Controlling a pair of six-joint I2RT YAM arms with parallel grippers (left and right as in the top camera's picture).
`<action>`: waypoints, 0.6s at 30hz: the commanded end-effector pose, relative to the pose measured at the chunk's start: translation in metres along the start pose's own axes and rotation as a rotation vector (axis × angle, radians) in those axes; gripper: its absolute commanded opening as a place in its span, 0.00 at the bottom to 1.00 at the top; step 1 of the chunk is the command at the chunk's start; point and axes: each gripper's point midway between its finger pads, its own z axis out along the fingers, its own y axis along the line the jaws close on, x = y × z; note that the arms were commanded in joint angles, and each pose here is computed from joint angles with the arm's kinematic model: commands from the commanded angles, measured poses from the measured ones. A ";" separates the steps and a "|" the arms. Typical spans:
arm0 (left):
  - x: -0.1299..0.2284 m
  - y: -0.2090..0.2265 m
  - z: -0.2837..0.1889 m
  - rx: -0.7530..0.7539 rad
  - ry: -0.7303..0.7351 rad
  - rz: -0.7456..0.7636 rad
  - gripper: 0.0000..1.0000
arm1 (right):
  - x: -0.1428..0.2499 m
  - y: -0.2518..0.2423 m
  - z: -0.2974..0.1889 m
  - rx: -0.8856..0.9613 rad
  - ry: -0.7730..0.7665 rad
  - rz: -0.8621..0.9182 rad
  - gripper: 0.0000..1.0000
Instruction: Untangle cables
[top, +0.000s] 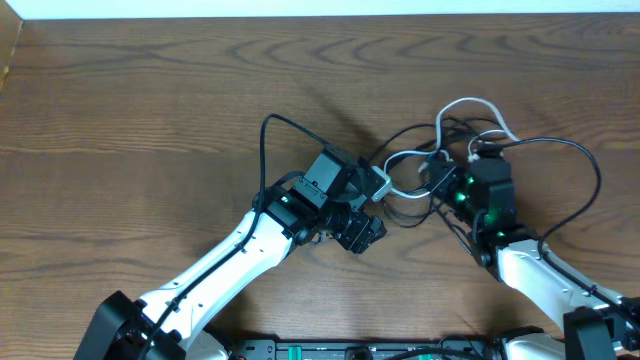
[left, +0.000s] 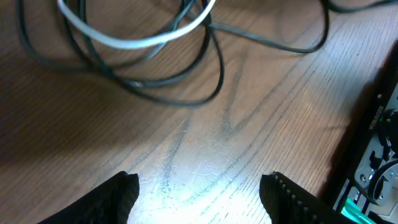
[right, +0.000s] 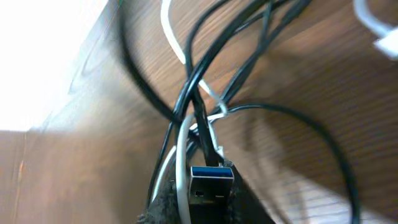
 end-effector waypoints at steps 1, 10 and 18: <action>-0.006 0.006 -0.004 -0.020 -0.017 -0.003 0.68 | 0.022 0.024 0.000 -0.086 0.072 -0.153 0.01; -0.037 0.053 -0.087 -0.174 -0.256 -0.082 0.68 | 0.056 0.062 0.000 -0.175 0.076 -0.403 0.01; -0.027 0.048 -0.156 -0.255 -0.382 -0.077 0.68 | 0.078 0.082 0.032 -0.237 0.125 -0.431 0.01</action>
